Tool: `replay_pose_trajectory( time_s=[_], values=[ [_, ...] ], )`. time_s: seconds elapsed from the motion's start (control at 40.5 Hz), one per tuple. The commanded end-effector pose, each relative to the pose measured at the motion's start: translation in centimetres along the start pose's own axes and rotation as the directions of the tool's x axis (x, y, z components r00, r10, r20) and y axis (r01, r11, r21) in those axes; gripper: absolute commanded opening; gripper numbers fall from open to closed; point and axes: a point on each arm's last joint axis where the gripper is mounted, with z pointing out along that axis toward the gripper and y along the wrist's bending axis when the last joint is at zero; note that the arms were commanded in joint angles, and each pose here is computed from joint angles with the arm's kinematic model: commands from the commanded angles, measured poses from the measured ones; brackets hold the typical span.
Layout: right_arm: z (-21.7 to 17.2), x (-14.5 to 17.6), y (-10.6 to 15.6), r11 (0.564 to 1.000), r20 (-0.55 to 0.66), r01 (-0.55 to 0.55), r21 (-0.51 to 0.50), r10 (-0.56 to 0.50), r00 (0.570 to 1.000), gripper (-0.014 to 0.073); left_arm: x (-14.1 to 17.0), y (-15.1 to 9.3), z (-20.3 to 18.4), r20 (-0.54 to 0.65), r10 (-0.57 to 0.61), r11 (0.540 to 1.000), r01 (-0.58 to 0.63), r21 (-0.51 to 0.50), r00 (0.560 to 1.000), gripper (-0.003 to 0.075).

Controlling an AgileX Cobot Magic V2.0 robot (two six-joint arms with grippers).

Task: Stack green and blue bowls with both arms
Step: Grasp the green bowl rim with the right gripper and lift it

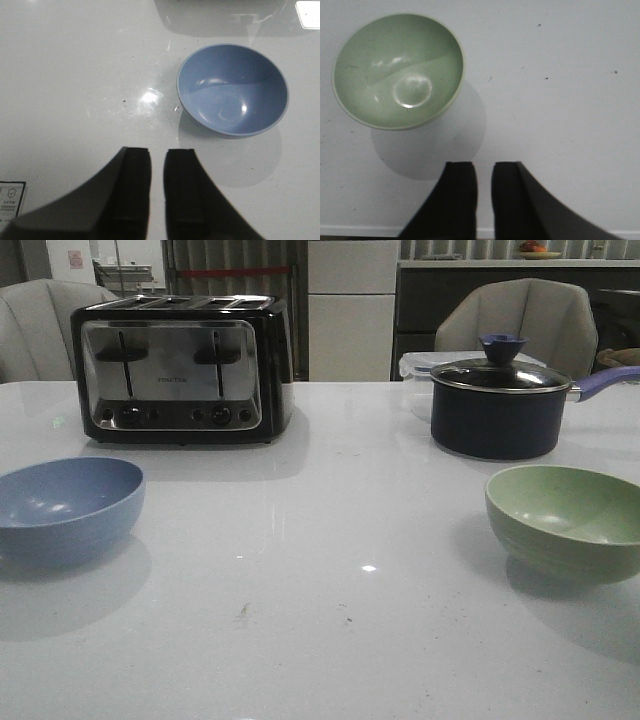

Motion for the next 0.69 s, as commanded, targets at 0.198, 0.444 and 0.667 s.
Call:
replay_pose_trajectory(
  time_s=[0.198, 0.444, 0.667],
  values=[
    [3.5, -4.4, 0.5, 0.996, 0.016, -0.078, -0.046, 0.079, 0.997, 0.0559, -1.6, -0.1, 0.1, 0.092, 0.014, 1.000, -0.014, 0.004, 0.996, 0.0475],
    [7.8, -7.6, 0.7, 0.994, -0.163, -0.099, -0.049, 0.090, 0.983, 0.0559, -1.6, -0.1, 0.1, 0.093, 0.014, 1.000, -0.014, 0.004, 0.996, 0.0475],
    [12.2, -9.2, 0.6, 0.994, -0.271, -0.102, -0.041, 0.087, 0.959, 0.0534, -1.6, -0.1, 0.1, 0.093, 0.014, 1.000, -0.014, 0.004, 0.996, 0.0475]
  ],
)
